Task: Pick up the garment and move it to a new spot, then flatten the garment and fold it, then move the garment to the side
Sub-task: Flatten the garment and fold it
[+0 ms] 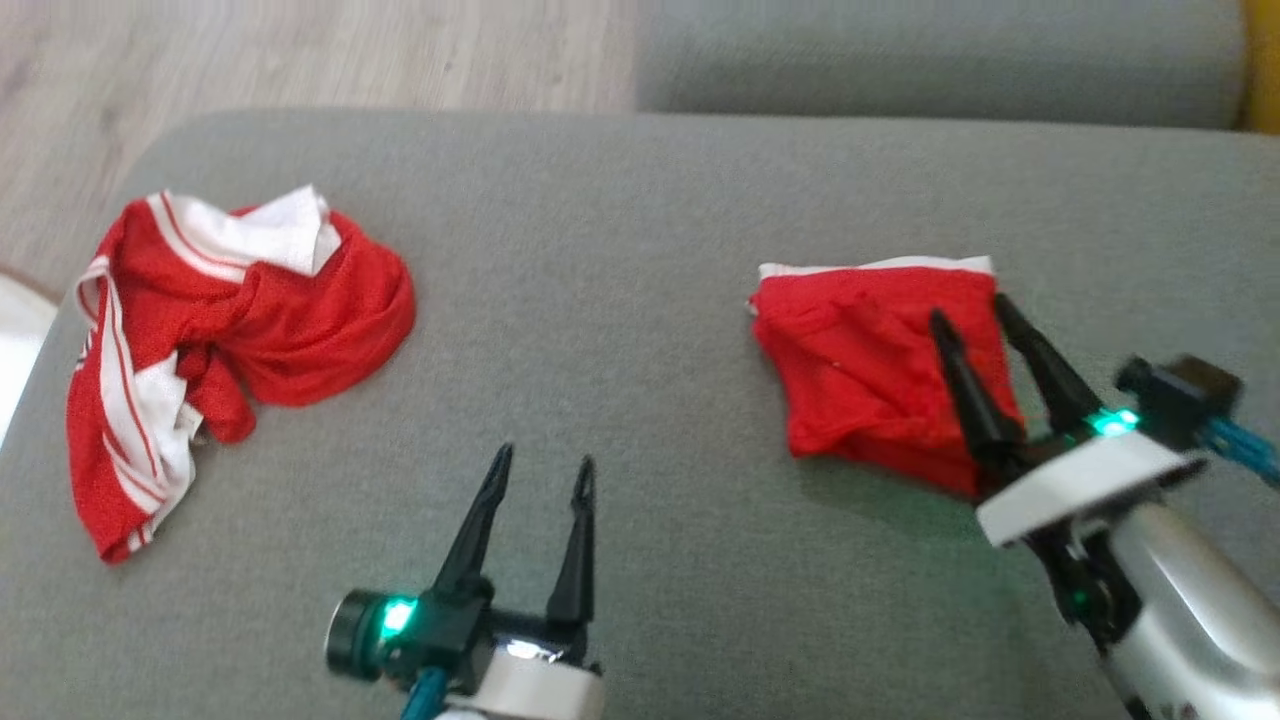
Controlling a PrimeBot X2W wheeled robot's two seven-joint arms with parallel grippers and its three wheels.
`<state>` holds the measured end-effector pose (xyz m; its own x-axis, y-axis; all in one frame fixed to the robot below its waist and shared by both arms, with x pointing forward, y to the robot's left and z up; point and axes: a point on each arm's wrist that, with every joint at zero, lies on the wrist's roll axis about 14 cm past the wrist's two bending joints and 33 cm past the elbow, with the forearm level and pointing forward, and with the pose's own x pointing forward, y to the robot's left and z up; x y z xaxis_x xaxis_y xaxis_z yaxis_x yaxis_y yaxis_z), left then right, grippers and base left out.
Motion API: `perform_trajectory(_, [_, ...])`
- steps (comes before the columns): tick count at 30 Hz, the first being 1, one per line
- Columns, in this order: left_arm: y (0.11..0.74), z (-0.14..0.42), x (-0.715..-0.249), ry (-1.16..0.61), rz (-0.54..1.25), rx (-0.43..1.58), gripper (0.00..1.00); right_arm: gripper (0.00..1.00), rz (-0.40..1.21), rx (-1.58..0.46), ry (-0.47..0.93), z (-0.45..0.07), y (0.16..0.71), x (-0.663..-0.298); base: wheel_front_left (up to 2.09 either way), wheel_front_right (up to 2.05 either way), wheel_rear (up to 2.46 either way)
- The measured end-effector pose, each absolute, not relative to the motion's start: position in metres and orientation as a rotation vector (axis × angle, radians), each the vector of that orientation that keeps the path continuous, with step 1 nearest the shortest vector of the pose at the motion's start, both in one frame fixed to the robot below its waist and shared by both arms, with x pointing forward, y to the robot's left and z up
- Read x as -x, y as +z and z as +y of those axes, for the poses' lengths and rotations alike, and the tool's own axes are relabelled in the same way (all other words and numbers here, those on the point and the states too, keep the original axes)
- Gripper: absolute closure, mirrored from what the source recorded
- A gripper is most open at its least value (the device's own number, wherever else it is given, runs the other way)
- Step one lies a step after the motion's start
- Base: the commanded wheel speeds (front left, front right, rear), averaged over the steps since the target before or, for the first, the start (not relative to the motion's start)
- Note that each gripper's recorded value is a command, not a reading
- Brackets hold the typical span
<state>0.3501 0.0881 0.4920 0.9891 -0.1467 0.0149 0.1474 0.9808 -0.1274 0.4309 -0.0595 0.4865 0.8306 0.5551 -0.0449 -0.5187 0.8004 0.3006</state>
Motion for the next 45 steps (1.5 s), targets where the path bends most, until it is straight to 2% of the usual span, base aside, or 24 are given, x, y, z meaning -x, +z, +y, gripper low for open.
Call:
perform_trajectory(7, [0.494, 0.096, -0.324, -0.128, -0.021, 0.128, 0.00, 0.00, -0.011, -0.220, 0.376, -0.120, 0.508, -0.395, 0.00, 0.00, 0.00])
perform_trajectory(13, [0.496, 0.094, -0.311, -0.154, -0.037, 0.112, 0.00, 0.00, 0.106, -0.202, 0.297, -0.135, 0.462, -0.345, 0.00, 0.00, 0.00])
perform_trajectory(14, [0.497, 0.094, -0.309, -0.156, -0.039, 0.112, 0.00, 0.59, 0.121, -0.199, 0.299, -0.134, 0.457, -0.343, 0.00, 0.00, 0.00])
perform_trajectory(15, [0.498, 0.096, -0.308, -0.151, -0.044, 0.109, 0.00, 1.00, 0.134, -0.194, 0.307, -0.132, 0.454, -0.343, 0.00, 0.00, 0.00])
perform_trajectory(20, [0.503, 0.105, -0.305, -0.123, -0.064, 0.099, 0.00, 1.00, 0.216, -0.158, 0.349, -0.126, 0.437, -0.356, 0.00, 0.00, 0.00])
perform_trajectory(29, [0.493, 0.102, -0.305, -0.124, -0.023, 0.100, 0.00, 1.00, 0.377, -0.015, 0.457, -0.117, 0.438, -0.436, 0.00, 0.00, 0.00])
perform_trajectory(33, [0.496, 0.100, -0.320, -0.123, -0.024, 0.106, 0.00, 1.00, 0.488, 0.035, 0.502, -0.115, 0.418, -0.454, 0.00, 0.00, 0.00])
perform_trajectory(37, [0.491, 0.105, -0.332, -0.093, -0.004, 0.106, 0.00, 1.00, 0.620, 0.003, 0.620, -0.085, 0.386, -0.443, 0.00, 0.00, 0.00])
perform_trajectory(41, [0.485, 0.108, -0.334, -0.074, 0.019, 0.101, 0.00, 1.00, 0.649, -0.049, 0.745, -0.055, 0.383, -0.423, 0.00, 0.00, 0.00])
perform_trajectory(45, [0.485, 0.104, -0.336, -0.085, 0.019, 0.107, 0.00, 1.00, 0.660, -0.085, 0.874, -0.033, 0.390, -0.385, 0.00, 0.00, 0.00])
